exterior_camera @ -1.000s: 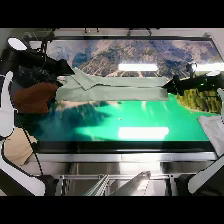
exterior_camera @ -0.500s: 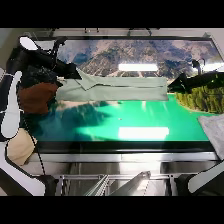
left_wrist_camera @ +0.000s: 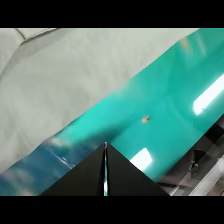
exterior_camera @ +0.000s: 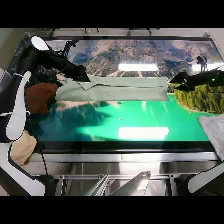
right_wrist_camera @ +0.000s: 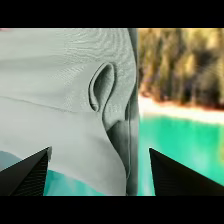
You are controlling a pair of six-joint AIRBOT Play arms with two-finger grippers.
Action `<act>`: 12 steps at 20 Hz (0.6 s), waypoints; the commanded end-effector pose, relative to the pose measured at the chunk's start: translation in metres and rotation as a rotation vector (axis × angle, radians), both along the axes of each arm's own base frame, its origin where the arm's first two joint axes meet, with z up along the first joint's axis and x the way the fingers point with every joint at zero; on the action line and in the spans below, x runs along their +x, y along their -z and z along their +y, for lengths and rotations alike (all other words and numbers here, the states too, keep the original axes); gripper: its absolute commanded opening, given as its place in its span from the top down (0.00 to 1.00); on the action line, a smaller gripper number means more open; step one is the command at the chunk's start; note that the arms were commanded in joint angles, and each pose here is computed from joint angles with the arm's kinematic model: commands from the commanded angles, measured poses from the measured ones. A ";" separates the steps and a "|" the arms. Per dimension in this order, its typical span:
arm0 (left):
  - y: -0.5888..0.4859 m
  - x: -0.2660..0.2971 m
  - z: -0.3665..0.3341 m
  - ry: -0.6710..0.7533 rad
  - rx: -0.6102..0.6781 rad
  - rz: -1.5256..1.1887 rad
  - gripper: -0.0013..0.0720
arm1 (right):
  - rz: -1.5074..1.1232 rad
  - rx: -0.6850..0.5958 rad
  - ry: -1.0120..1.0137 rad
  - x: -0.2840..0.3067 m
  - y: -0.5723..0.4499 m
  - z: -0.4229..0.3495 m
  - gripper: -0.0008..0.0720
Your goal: Fold the shirts.
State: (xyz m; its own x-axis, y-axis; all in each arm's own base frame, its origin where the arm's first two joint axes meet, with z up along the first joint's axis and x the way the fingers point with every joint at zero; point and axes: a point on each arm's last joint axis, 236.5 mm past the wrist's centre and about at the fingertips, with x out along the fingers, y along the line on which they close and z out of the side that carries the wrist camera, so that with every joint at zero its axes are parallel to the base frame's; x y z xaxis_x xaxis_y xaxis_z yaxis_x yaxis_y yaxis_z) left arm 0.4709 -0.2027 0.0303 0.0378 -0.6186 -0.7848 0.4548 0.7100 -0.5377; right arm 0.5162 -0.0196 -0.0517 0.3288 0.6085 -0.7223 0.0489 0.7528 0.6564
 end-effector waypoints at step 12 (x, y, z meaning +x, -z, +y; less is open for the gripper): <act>0.001 -0.019 -0.006 0.075 0.009 0.037 0.98 | -0.042 0.399 -0.200 -0.029 -0.091 0.106 0.96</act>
